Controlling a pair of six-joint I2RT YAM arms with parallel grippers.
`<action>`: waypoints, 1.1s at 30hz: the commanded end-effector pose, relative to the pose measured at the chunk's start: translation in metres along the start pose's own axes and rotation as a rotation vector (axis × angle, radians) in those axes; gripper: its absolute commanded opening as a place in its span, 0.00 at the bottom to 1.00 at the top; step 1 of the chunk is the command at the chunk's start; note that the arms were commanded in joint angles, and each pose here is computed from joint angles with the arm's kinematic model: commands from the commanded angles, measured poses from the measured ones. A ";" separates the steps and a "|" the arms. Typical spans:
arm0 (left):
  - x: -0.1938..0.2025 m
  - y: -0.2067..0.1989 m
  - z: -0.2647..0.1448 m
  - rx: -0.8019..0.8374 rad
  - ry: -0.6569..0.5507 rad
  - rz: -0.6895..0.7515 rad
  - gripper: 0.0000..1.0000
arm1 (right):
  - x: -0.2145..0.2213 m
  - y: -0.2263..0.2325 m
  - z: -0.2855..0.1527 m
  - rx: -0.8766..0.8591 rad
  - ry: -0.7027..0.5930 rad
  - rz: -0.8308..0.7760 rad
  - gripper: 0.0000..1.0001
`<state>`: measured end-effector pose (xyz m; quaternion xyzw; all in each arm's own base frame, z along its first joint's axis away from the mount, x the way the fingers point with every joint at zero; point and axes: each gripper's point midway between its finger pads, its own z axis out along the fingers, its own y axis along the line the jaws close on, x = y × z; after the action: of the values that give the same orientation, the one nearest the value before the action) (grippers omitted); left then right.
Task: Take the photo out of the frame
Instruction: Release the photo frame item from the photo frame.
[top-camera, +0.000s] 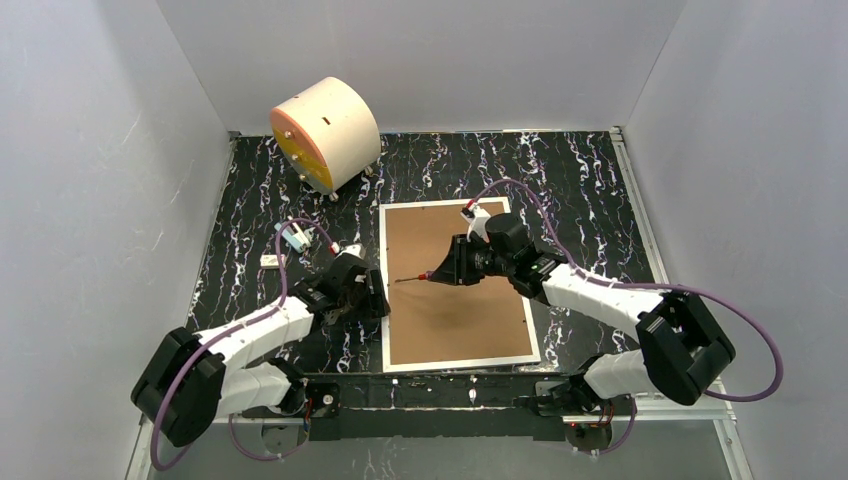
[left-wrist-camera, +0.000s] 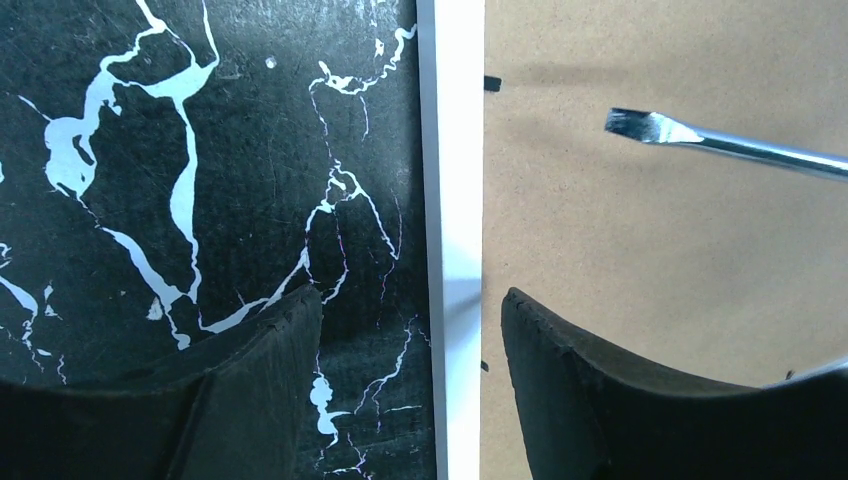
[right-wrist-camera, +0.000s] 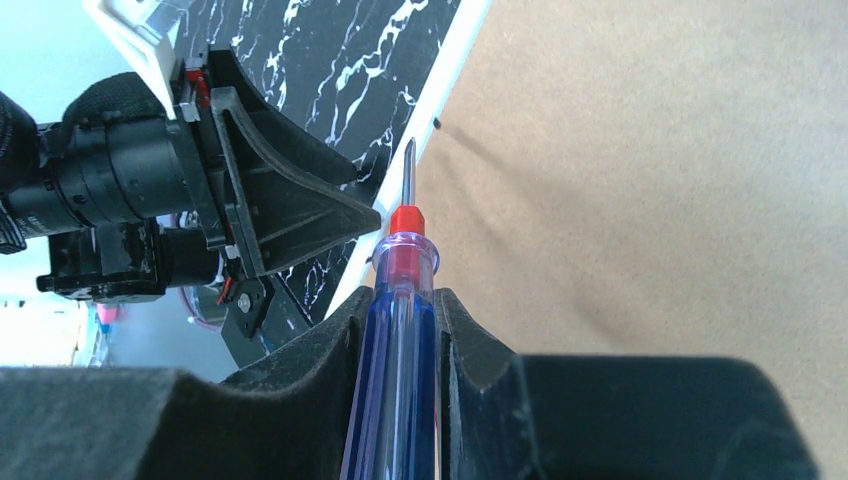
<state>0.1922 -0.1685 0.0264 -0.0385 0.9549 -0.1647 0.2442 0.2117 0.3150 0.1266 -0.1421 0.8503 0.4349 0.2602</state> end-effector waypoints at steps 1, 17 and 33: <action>-0.003 0.011 0.003 -0.067 -0.016 0.008 0.64 | -0.023 0.017 0.001 -0.112 -0.063 -0.156 0.01; 0.019 0.025 0.015 -0.072 0.008 -0.035 0.39 | -0.008 -0.006 0.014 -0.162 0.043 -0.285 0.01; 0.031 0.029 0.021 -0.060 0.032 -0.028 0.35 | -0.012 -0.021 0.025 -0.155 0.056 -0.252 0.01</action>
<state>0.2059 -0.1786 0.0207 -0.0622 0.9362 -0.2008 0.2817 0.2225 0.3175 0.0911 -0.2739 0.8128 0.4531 0.2429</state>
